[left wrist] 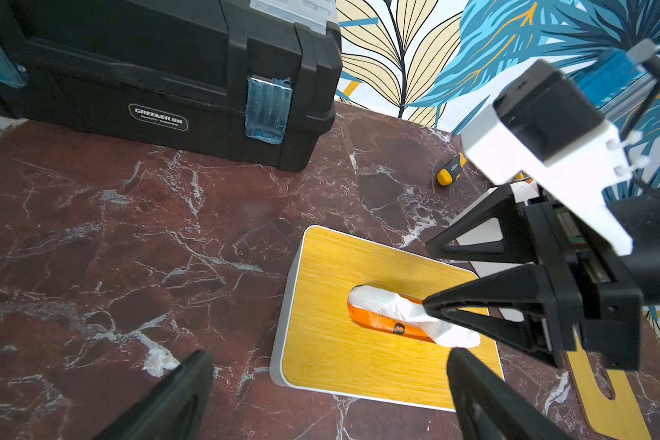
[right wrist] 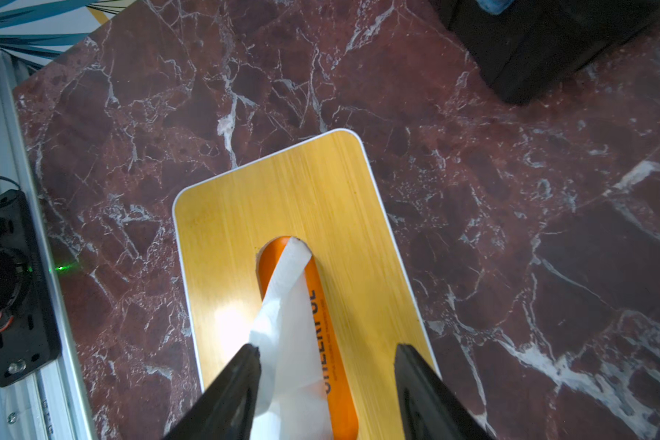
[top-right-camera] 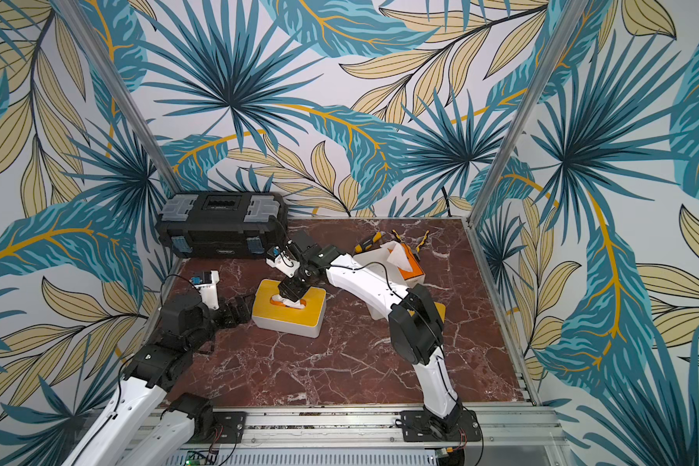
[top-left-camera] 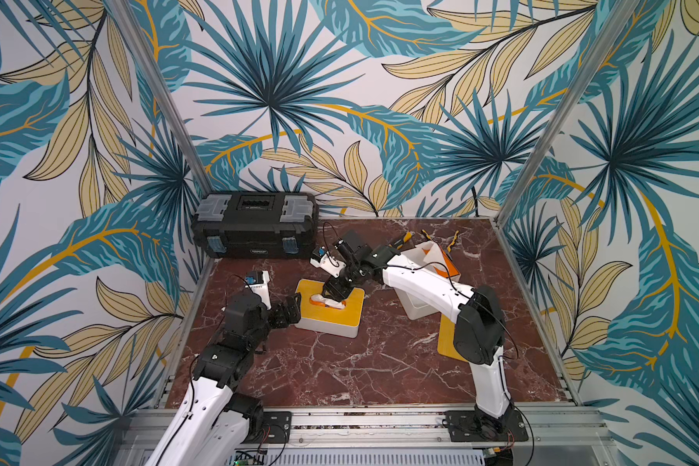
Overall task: Put the tissue paper into the tissue box
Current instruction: Pull the paper towel from the tissue box.
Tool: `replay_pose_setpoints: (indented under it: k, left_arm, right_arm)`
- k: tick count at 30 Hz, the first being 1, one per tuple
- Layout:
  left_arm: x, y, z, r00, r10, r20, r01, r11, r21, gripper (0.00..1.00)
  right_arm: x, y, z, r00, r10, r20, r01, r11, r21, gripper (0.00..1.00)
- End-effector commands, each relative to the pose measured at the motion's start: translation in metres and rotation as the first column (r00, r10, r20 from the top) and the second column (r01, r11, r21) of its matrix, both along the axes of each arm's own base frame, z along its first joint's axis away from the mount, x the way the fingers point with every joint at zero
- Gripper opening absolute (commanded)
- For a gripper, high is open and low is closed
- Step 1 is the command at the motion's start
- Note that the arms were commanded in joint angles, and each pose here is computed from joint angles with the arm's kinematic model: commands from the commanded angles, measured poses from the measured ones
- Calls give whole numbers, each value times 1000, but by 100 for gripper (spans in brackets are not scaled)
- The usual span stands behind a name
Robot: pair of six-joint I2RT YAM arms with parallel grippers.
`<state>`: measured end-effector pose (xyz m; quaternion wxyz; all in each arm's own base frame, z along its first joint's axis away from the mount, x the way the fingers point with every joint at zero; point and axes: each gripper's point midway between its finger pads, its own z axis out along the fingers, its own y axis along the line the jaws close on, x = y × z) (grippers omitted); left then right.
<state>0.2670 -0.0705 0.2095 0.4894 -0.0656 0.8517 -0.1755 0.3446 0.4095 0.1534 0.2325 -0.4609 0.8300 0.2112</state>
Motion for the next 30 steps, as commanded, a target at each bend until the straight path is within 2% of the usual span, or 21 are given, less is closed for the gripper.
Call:
replay_pose_setpoints:
  k: [1, 12, 14, 18, 20, 24, 28, 30]
  left_arm:
    - [0, 2, -2, 1000, 1, 14, -1, 1000, 2, 100]
    - [1, 0, -1, 1000, -4, 17, 4, 1000, -7, 100]
    - [1, 1, -1, 1000, -2, 18, 2, 1000, -6, 100]
    - [1, 0, -1, 1000, -2, 20, 2, 1000, -8, 100]
    - [1, 0, -1, 1000, -1, 22, 1, 1000, -10, 100]
    - [0, 1, -1, 1000, 1, 25, -1, 1000, -10, 100]
    - [-1, 3, -2, 1000, 7, 26, -7, 1000, -2, 100]
    - [-2, 3, -2, 1000, 9, 28, -9, 1000, -1, 100]
  right_arm:
    - [-17, 5, -11, 995, 49, -90, -48, 999, 10, 61]
    - [-29, 11, -24, 983, 66, -173, -66, 998, 9, 58]
    - [-43, 20, -21, 980, 97, -173, -96, 995, 13, 58]
    - [-48, 21, -7, 981, 106, -160, -102, 994, 31, 62]
    - [-51, 21, -3, 985, 110, -132, -109, 994, 15, 65]
    - [-51, 18, -14, 992, 125, -28, -127, 986, -107, 67]
    - [-28, 9, -21, 994, 70, 86, -49, 974, -222, 62]
    - [-17, 6, -19, 990, 38, 138, -3, 970, -243, 59]
